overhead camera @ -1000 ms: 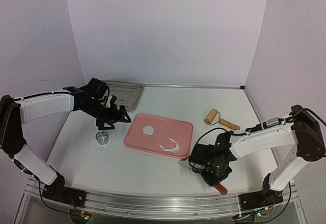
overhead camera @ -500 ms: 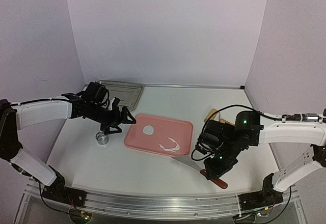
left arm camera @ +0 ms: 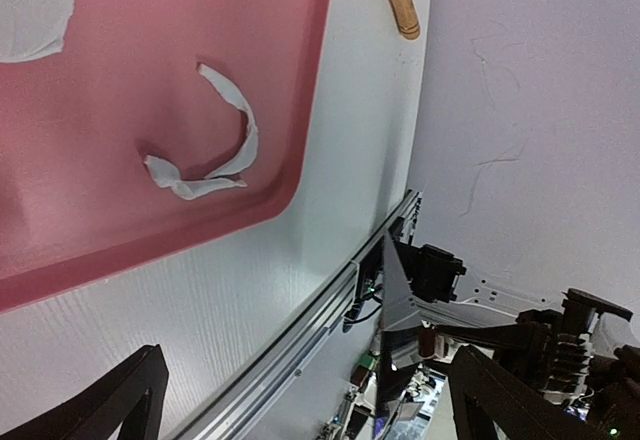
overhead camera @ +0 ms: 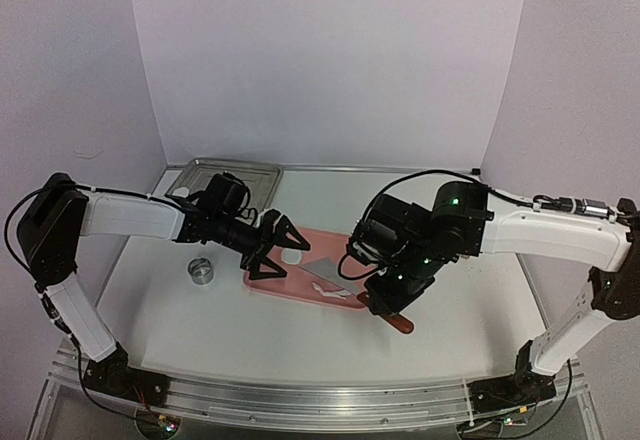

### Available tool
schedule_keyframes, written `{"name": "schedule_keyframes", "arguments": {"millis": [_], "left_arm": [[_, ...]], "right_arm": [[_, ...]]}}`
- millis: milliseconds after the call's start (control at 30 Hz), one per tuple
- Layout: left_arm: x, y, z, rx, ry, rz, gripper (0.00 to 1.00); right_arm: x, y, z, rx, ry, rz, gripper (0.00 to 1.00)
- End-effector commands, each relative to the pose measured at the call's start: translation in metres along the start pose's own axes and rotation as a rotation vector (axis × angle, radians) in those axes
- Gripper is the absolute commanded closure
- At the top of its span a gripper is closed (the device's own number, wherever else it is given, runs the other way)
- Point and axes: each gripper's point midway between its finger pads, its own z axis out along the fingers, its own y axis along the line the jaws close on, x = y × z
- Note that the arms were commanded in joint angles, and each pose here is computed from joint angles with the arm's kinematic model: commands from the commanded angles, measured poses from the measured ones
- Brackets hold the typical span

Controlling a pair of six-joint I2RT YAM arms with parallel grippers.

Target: Roll out the dumpling wrappers from the dough

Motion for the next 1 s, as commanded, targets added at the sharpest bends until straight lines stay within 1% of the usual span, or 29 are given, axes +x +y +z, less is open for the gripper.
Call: {"name": "schedule_keyframes", "arguments": {"millis": [0, 67, 167, 333, 533, 667, 700, 800, 833, 867, 900, 933, 967], "left_arm": [[-0.001, -0.036, 0.003, 0.130, 0.057, 0.029, 0.01], [0.002, -0.033, 0.008, 0.135, 0.082, 0.013, 0.08], [0.006, -0.035, 0.014, 0.157, 0.124, 0.003, 0.24], [0.005, -0.041, 0.019, 0.189, 0.154, -0.007, 0.44], [0.003, -0.051, 0.018, 0.233, 0.154, -0.014, 0.74], [0.004, -0.055, 0.015, 0.251, 0.145, -0.013, 0.95], [0.004, -0.055, 0.014, 0.251, 0.137, -0.014, 0.99], [0.002, -0.058, 0.009, 0.253, 0.105, -0.006, 1.00], [0.000, -0.059, 0.007, 0.253, 0.085, -0.004, 1.00], [-0.005, -0.059, 0.003, 0.249, 0.057, -0.005, 1.00], [-0.010, -0.058, -0.001, 0.243, 0.023, -0.008, 1.00], [-0.016, -0.056, -0.006, 0.238, -0.013, -0.012, 1.00], [-0.022, -0.056, -0.012, 0.235, -0.048, -0.016, 1.00]], "right_arm": [[-0.026, 0.000, -0.012, 0.037, -0.098, -0.063, 1.00], [-0.030, 0.001, -0.012, 0.039, -0.111, -0.071, 1.00], [-0.035, 0.002, -0.012, 0.046, -0.128, -0.078, 1.00], [-0.044, 0.006, -0.009, 0.037, -0.148, -0.102, 1.00], [-0.044, 0.006, 0.006, 0.050, -0.137, -0.113, 1.00], [-0.044, -0.001, 0.017, 0.095, -0.135, -0.109, 1.00], [-0.044, -0.004, 0.019, 0.113, -0.134, -0.102, 1.00], [-0.049, -0.012, 0.021, 0.162, -0.154, -0.075, 1.00], [-0.052, -0.014, 0.020, 0.171, -0.163, -0.068, 0.88], [-0.056, -0.015, 0.019, 0.176, -0.173, -0.059, 0.67], [-0.061, -0.016, 0.017, 0.181, -0.185, -0.052, 0.44], [-0.068, -0.016, 0.013, 0.183, -0.203, -0.045, 0.23], [-0.077, -0.018, 0.009, 0.184, -0.224, -0.037, 0.12]]}}
